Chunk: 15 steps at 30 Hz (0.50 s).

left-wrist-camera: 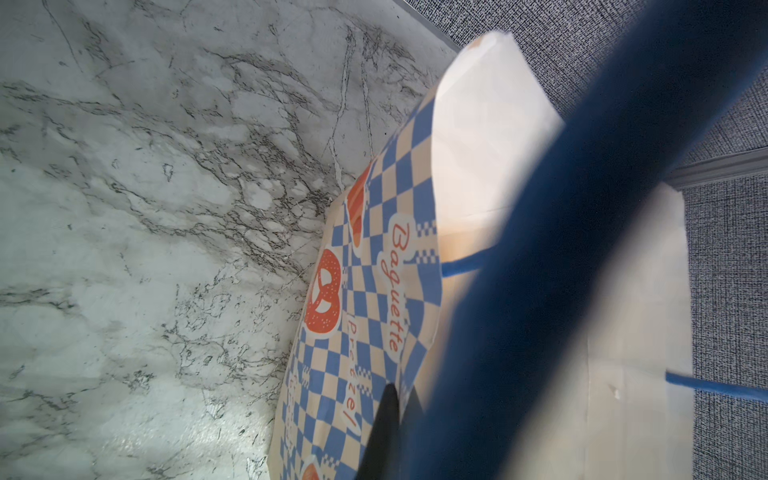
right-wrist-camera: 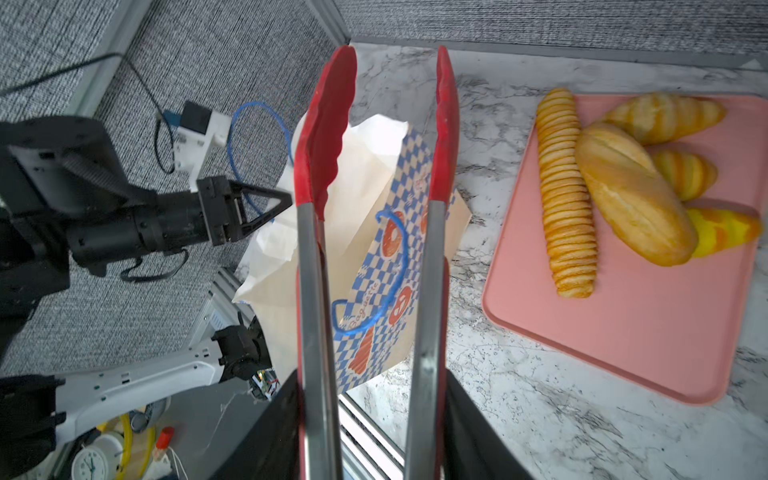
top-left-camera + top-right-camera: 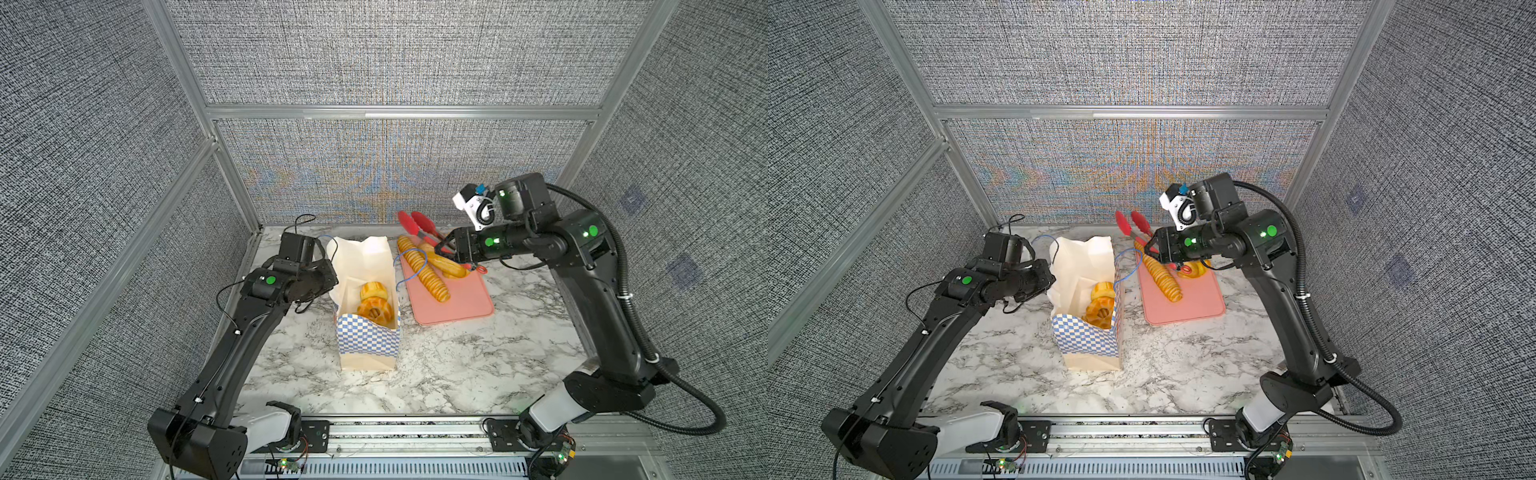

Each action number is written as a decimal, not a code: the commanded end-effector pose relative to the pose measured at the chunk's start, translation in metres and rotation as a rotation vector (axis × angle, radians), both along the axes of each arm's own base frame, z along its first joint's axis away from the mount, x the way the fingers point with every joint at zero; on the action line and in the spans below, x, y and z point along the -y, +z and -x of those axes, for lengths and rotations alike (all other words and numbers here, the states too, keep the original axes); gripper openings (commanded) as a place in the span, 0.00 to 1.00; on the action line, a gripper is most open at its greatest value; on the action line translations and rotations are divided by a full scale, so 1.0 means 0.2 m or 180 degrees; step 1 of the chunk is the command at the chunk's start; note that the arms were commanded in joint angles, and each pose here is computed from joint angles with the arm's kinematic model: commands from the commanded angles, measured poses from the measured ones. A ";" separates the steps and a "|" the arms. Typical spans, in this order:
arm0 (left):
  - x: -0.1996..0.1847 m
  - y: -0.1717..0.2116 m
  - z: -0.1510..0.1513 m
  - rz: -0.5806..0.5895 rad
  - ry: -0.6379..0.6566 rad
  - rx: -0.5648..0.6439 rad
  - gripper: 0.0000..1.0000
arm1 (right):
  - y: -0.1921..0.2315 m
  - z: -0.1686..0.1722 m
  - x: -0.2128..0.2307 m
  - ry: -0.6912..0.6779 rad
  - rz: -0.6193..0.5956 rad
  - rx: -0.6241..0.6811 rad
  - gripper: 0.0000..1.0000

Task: Place the fake bread into the paper bag
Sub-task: 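Withdraw the open tongs back over the pink tray with the right gripper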

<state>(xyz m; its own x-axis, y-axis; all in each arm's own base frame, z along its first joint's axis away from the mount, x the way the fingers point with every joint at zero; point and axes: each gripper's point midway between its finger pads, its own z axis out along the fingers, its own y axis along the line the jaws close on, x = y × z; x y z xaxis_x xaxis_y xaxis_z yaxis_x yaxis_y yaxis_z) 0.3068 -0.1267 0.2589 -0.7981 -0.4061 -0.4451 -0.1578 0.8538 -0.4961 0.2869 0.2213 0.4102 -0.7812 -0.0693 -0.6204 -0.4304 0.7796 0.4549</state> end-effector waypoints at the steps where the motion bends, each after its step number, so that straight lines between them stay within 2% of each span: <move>1: -0.01 0.02 -0.01 -0.0014 0.0037 0.0059 0.00 | 0.01 -0.08 0.07 -0.0224 -0.0279 -0.0046 0.50; 7: -0.02 0.03 0.00 -0.0018 0.0036 0.0070 0.00 | -0.17 -0.19 0.30 -0.0754 -0.0574 -0.0440 0.50; 15: -0.01 0.03 0.00 -0.0015 0.0010 0.0058 0.00 | -0.46 -0.28 0.50 -0.1135 -0.0787 -0.0871 0.50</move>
